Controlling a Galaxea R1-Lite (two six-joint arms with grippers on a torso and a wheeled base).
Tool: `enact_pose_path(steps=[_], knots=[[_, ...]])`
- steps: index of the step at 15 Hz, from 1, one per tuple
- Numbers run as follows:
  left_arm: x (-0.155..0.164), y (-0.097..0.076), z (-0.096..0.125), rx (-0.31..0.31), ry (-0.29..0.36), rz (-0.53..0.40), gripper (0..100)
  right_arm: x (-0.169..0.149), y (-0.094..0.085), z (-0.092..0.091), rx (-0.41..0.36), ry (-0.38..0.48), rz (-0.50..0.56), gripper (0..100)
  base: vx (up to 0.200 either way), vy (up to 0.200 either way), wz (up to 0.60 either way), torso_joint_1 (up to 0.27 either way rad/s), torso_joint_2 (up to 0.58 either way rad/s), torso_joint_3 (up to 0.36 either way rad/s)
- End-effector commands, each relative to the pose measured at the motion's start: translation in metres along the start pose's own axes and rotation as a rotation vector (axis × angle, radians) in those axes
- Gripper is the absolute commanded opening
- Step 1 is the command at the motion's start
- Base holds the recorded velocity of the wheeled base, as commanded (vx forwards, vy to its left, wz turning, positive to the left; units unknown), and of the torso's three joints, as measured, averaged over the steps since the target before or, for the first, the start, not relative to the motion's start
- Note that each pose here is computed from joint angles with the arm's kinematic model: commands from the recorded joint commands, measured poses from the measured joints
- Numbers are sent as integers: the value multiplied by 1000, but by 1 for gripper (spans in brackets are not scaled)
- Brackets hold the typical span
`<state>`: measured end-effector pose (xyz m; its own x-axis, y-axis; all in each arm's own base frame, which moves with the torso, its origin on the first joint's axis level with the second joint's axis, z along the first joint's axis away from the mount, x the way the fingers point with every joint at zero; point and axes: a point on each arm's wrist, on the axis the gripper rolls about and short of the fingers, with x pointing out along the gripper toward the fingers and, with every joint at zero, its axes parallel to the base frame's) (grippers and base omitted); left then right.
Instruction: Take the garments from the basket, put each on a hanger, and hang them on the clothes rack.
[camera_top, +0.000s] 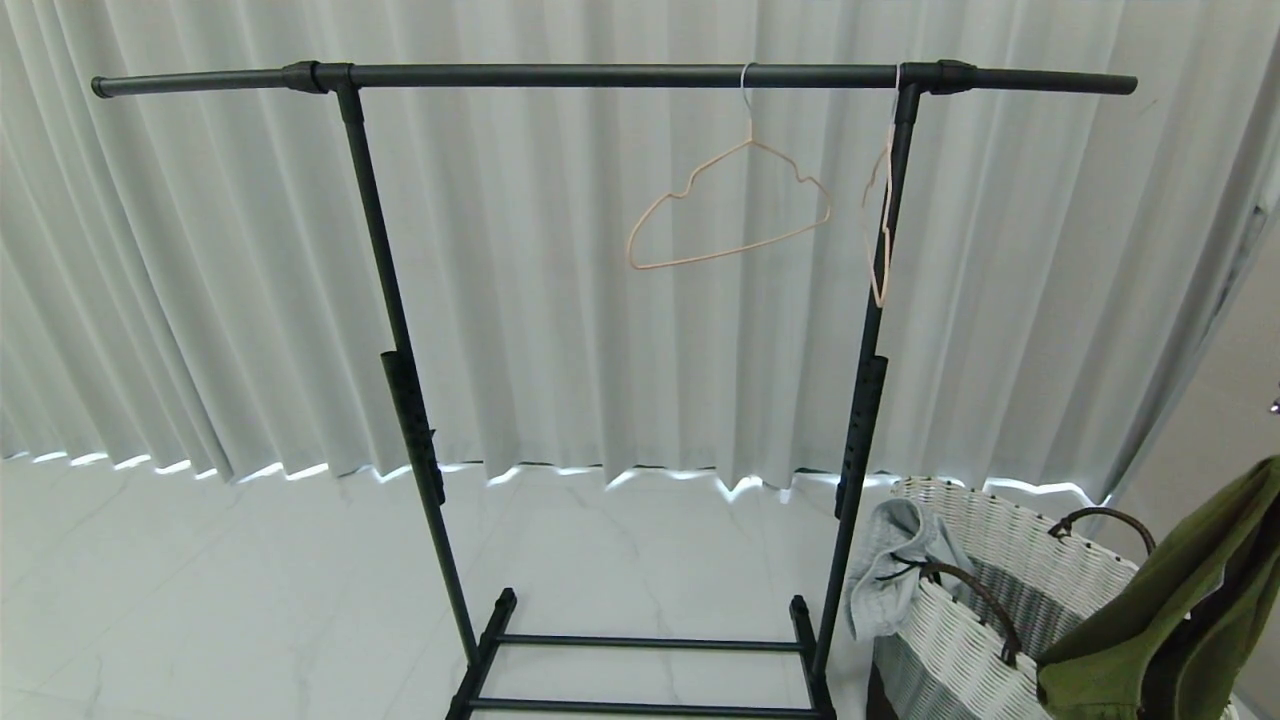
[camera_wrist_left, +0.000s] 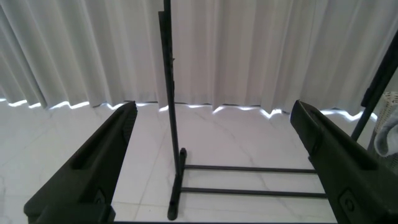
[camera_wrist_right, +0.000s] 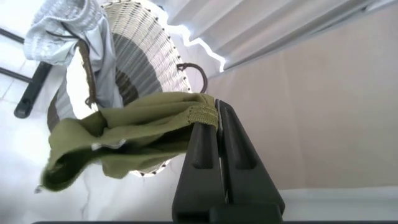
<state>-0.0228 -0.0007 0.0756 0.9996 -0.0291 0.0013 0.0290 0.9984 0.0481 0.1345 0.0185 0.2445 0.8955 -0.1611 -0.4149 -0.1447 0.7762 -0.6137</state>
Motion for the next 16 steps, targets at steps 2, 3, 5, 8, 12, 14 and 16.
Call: enact_pose_path(steps=[2, 3, 5, 8, 12, 14, 16], knots=[[0, 0, 0, 1, 0, 0, 100, 1, 1, 0, -4, 2, 5, 0, 0, 100, 0, 6, -4, 1], [0, 0, 0, 1, 1, 0, 100, 1, 1, 0, -4, 2, 7, 0, 0, 200, 0, -7, 2, 2], [0, 0, 0, 1, 1, 0, 100, 1, 2, 0, -5, 1, 8, 0, 0, 200, 0, 0, 2, 5], [0, 0, 0, 1, 1, 0, 100, 1, 2, 0, -5, 1, 10, 0, 0, 200, 0, 2, 7, 4], [0, 0, 0, 1, 1, 0, 100, 0, 6, 3, -17, -26, 40, 0, 0, 100, 0, 0, 0, 1], [0, 0, 0, 1, 0, 0, 100, 0, 14, 9, -34, -56, 88, 0, 0, 0, 0, 0, 0, 0], [0, 0, 0, 2, 1, 0, 100, 0, 24, 16, -15, -87, 150, 0, 0, 0, 0, 0, 0, 0]])
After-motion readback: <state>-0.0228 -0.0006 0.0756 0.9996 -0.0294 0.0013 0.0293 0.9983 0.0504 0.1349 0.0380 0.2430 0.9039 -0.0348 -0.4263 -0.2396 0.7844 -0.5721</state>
